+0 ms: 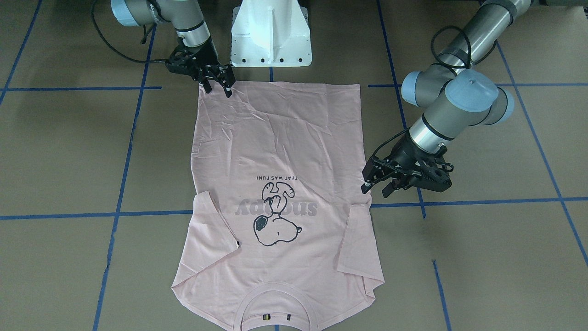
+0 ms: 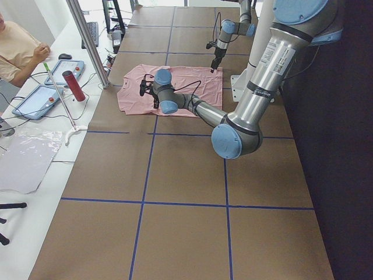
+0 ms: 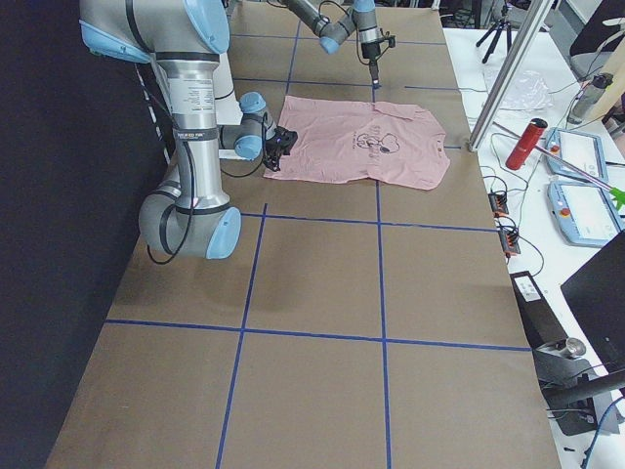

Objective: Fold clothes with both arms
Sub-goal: 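Move the right gripper to the hem corner nearest the robot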

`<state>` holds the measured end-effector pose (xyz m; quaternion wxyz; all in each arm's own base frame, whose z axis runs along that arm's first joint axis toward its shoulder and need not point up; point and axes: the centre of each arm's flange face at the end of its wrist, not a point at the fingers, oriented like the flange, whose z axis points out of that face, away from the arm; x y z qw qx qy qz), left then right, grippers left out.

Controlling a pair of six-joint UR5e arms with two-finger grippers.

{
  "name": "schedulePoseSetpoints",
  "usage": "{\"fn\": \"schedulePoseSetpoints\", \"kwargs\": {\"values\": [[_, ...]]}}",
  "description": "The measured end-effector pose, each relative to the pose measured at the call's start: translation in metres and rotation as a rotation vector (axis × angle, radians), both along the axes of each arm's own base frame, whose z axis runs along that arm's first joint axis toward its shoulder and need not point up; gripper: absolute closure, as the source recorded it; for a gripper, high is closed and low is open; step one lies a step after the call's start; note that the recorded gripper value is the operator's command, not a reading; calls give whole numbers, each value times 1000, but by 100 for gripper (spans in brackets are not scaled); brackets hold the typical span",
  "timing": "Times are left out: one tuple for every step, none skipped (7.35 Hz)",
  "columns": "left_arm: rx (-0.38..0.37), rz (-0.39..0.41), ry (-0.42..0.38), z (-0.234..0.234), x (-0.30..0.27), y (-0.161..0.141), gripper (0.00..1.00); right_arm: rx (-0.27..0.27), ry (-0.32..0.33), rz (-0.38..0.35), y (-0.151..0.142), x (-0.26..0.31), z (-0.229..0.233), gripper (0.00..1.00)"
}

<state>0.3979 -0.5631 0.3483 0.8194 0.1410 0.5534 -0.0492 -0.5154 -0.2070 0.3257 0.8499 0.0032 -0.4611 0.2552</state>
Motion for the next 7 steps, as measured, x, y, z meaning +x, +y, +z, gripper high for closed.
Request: {"fn": "schedulePoseSetpoints", "kwargs": {"values": [[-3,1,0,0,1,1,32,-9,12,2,3,2,-2,21],[-8,4,2,0,4,3,32,-23,32,0,8,4,-2,21],[-14,6,3,1,8,5,32,-44,57,-3,16,4,-3,23],[-17,7,3,1,9,6,31,-69,81,-3,26,4,1,24],[-18,7,3,2,10,6,31,-89,100,-4,34,3,7,28],[-18,8,3,2,10,6,31,-100,117,-5,39,4,14,37],[-18,8,3,1,11,7,30,-108,127,-3,42,6,20,52]]}}
